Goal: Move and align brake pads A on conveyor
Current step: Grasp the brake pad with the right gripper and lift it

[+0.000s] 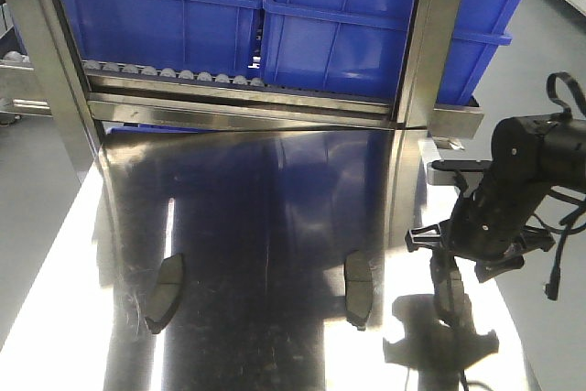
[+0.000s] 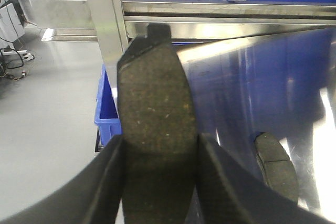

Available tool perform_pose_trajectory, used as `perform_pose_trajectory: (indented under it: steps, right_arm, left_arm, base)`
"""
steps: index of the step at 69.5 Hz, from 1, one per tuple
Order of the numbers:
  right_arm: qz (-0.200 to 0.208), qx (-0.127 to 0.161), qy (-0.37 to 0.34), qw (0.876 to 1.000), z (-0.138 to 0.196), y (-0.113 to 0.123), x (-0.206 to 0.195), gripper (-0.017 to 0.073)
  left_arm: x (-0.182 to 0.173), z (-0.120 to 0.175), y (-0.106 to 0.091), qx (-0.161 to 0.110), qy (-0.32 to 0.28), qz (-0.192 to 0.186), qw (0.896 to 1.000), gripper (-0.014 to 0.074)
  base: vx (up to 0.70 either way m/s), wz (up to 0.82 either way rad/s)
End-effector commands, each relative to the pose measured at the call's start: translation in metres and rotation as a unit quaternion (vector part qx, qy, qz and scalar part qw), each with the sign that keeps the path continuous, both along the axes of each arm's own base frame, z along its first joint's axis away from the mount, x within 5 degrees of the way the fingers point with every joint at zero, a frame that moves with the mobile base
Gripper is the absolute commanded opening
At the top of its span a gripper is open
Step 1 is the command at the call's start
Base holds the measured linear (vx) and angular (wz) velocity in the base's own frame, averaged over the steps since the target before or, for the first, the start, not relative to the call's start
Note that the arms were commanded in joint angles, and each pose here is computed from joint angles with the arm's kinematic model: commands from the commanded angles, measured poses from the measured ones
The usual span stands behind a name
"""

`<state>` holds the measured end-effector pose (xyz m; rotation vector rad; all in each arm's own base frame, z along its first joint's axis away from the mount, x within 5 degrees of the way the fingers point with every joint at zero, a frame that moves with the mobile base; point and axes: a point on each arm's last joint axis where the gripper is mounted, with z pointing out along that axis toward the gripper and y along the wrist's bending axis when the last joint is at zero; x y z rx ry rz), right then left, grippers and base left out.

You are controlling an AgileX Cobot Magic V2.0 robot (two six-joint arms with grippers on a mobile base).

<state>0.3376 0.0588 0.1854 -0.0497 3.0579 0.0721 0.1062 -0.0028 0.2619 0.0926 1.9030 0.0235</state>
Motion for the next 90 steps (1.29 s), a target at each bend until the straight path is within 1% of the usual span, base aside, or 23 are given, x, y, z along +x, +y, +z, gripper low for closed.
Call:
perform_pose_trajectory:
  steps: [1,10,26,36,49,60,66,72,80,88,90]
  right_arm:
    - [0.000,0.002,-0.035,0.999,0.018,-0.001,0.008,0.0469]
    - [-0.001,-0.001,-0.035,0.999,0.013,0.000,0.014,0.0489]
    - [-0.007,-0.004,-0.033,0.999,0.004,0.000,0.022,0.0477]
    - [-0.012,-0.012,-0.041,0.999,0.004,0.000,0.023,0.0428]
    - [-0.012,-0.013,-0.019,1.000,-0.003,0.000,0.022,0.0351]
    - [-0.007,-0.018,0.005,1.000,-0.008,0.000,0.019,0.0325]
    - [-0.008,-0.018,0.006,1.000,-0.008,0.000,0.019,0.0307]
    - [-0.011,-0.017,0.003,1.000,-0.007,0.000,0.019,0.0244]
    - [-0.011,-0.017,-0.014,1.000,0.002,-0.001,0.018,0.0111]
    - [-0.012,-0.008,-0.062,0.998,0.025,-0.001,0.017,-0.0011]
    - [-0.012,-0.005,-0.078,0.997,0.033,-0.001,0.016,-0.0017]
  left_arm:
    - [0.004,0.018,0.000,-0.007,-0.063,0.004,0.998,-0.0006]
    - [0.004,0.018,0.000,-0.007,-0.063,0.004,0.998,-0.0006]
    - [0.004,0.018,0.000,-0.007,-0.063,0.004,0.998,-0.0006]
    - [0.004,0.018,0.000,-0.007,-0.063,0.004,0.998,-0.0006]
    - [0.004,0.018,0.000,-0.007,-0.063,0.004,0.998,-0.0006]
    - [0.004,0.018,0.000,-0.007,-0.063,0.004,0.998,-0.0006]
    - [0.004,0.018,0.000,-0.007,-0.063,0.004,0.998,-0.0006]
    - [0.004,0.018,0.000,-0.007,-0.063,0.004,0.998,-0.0006]
    - [0.004,0.018,0.000,-0.007,-0.063,0.004,0.998,-0.0006]
    - [0.004,0.018,0.000,-0.007,-0.063,0.004,0.998,-0.0006]
    - [0.004,0.018,0.000,-0.007,-0.063,0.004,0.998,-0.0006]
  base:
    - [0.00,0.00]
    - [0.00,0.00]
    - [0.00,0.00]
    - [0.00,0.00]
    - [0.00,0.00]
    - [0.00,0.00]
    - [0.00,0.00]
    - [0.00,0.00]
    - [0.00,0.00]
    - [0.00,0.00]
    - [0.00,0.00]
